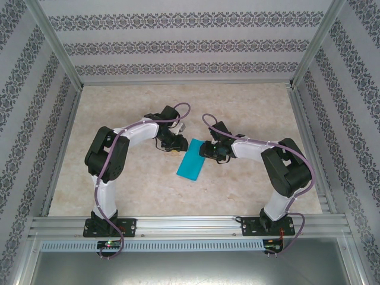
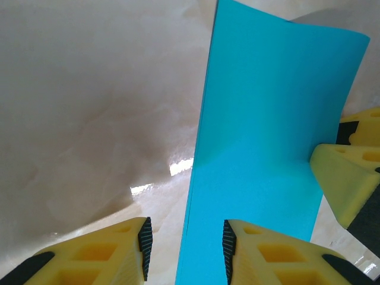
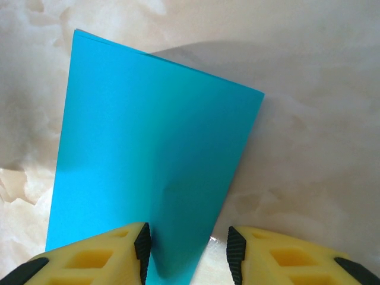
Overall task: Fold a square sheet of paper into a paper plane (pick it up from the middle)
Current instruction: Hold the square sheet of paper at the center of the table.
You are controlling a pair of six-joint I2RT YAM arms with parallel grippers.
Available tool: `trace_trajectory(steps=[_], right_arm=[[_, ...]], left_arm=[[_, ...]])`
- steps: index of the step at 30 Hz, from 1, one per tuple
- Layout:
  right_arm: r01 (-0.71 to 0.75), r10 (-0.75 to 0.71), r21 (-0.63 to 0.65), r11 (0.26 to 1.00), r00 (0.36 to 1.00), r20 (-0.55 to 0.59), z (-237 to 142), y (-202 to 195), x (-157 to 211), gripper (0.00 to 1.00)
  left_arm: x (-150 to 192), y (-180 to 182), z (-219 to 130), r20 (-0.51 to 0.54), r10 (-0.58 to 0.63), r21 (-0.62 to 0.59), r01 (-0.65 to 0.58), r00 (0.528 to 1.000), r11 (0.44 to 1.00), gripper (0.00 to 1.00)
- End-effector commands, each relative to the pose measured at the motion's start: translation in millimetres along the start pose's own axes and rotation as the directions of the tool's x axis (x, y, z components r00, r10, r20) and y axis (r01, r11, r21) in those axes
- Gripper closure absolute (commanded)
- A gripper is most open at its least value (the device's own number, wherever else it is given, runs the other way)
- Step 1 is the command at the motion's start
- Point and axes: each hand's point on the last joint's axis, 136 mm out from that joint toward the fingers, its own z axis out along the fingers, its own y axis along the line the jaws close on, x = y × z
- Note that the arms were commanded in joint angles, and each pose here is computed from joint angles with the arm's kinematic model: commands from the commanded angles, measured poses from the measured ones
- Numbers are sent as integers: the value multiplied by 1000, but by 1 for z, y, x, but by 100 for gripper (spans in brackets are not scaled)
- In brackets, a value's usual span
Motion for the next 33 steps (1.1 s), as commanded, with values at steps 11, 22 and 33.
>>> trace_trajectory(steps=[11,22,33], right_arm=[[-37,36,34,999,999,23,26,-8,0,57],[-17,16,37,999,1000,7,28,-6,2,57],[18,-18,51,999,1000,-1,30,0,3,56]], left_arm=[[2,-1,-2,10,-24,27,24,1000,999,60],[2,-4,0,3,-27,44,27,1000,999,60],[3,-5,2,-3,-23,42,23,1000,999,60]])
